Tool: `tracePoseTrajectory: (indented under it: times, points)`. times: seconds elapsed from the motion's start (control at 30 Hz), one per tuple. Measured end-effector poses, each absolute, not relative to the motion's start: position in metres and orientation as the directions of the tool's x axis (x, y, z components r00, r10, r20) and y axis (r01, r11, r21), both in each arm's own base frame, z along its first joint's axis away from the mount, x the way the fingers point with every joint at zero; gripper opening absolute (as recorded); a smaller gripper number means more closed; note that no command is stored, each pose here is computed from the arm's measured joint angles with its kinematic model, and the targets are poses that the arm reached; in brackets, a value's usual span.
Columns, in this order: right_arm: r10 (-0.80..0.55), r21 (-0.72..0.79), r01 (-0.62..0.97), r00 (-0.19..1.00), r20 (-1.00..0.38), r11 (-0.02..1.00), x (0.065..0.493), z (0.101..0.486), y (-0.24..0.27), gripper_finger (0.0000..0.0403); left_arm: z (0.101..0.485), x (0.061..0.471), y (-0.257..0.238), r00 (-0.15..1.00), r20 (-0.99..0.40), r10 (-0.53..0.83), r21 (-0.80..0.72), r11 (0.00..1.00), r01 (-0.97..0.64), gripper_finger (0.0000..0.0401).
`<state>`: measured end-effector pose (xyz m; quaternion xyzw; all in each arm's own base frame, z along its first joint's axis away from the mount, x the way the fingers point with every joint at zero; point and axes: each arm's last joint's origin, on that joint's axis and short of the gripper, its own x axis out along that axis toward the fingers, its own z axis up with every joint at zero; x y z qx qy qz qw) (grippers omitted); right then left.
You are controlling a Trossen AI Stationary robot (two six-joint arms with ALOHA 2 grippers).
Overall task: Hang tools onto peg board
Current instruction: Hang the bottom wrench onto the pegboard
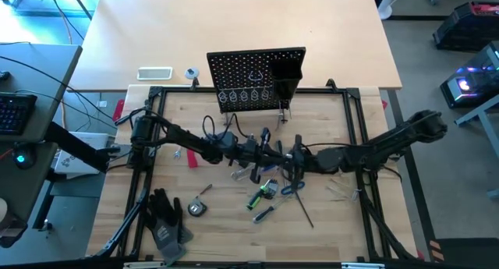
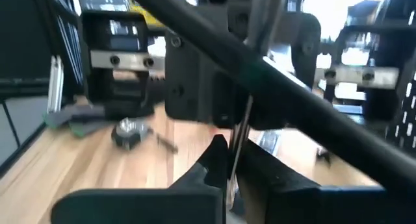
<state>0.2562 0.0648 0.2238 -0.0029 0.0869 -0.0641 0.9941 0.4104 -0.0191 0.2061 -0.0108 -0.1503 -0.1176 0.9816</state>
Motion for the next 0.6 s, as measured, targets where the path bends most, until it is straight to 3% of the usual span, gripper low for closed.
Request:
tracePoseTrajectory:
  times: [0.2,0.6]
  points:
    - [-0.137,0.052,0.159,0.947,-0.289,0.986,0.252,0.214,0.064,0.0008,0.197,0.406,-0.012,0.942,0.258,-0.216,-0.008,0.974,0.226,0.0008]
    - [-0.136,0.075,0.17,0.933,-0.333,0.983,0.246,0.213,0.063,0.0019,0.191,0.407,-0.008,0.96,0.182,-0.213,-0.025,0.975,0.221,0.0006]
